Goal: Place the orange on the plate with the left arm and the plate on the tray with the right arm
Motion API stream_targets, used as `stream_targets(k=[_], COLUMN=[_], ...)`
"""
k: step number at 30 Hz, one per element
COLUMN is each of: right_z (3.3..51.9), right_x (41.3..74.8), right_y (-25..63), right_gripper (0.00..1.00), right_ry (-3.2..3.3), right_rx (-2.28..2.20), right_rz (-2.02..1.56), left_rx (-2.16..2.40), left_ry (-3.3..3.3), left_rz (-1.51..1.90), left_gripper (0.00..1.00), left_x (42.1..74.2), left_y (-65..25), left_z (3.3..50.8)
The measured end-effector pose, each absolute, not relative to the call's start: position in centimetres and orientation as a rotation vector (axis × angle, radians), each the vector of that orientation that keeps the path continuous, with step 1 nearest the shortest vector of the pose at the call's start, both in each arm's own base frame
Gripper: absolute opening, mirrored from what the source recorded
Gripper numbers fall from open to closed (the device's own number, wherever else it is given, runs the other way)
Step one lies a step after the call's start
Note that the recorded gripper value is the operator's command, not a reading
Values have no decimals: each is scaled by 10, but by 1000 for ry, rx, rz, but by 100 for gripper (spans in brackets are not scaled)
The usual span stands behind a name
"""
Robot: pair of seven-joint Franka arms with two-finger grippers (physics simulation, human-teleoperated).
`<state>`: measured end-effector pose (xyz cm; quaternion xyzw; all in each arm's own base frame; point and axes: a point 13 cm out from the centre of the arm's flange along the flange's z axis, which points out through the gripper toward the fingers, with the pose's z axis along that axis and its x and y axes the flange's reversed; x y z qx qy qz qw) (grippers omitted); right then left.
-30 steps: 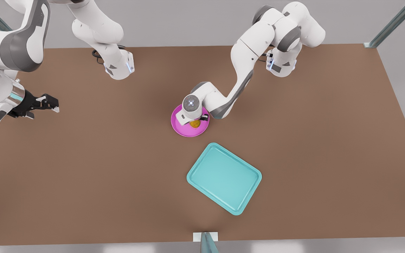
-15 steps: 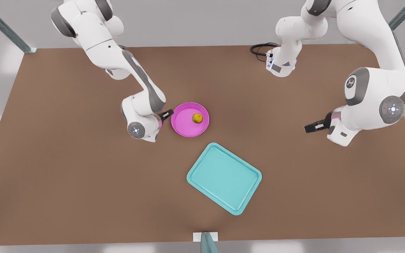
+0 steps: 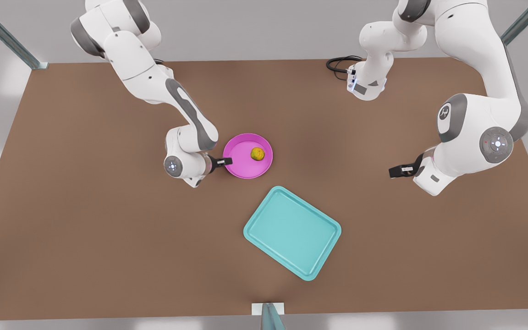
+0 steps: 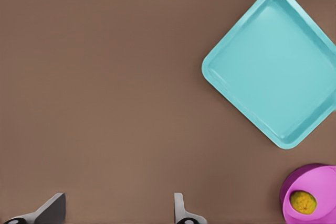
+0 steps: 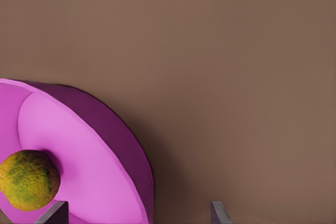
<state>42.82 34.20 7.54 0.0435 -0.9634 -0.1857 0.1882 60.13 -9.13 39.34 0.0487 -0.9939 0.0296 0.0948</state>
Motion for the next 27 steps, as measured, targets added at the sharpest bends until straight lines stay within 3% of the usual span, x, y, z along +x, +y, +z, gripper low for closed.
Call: stream_targets(k=[14, 18, 20, 24, 27], right_z=[59, 54, 53, 47, 49], right_x=[409, 407, 407, 408, 413], right_y=[356, 356, 355, 352, 350], right_gripper=[100, 55, 46, 41, 21], right_ry=[-2701, -2693, -2689, -2675, -2665], right_rx=[98, 94, 94, 93, 89], right_rz=[-482, -486, -491, -484, -492], left_rx=[57, 43, 37, 14, 7], left_ry=[-2962, -2961, -2961, -2960, -2960], left_rz=[100, 101, 101, 101, 101], left_gripper=[100, 100, 100, 100, 100], left_x=[603, 603, 603, 602, 602], left_y=[-93, -94, -94, -100, -100], left_z=[396, 395, 395, 395, 395])
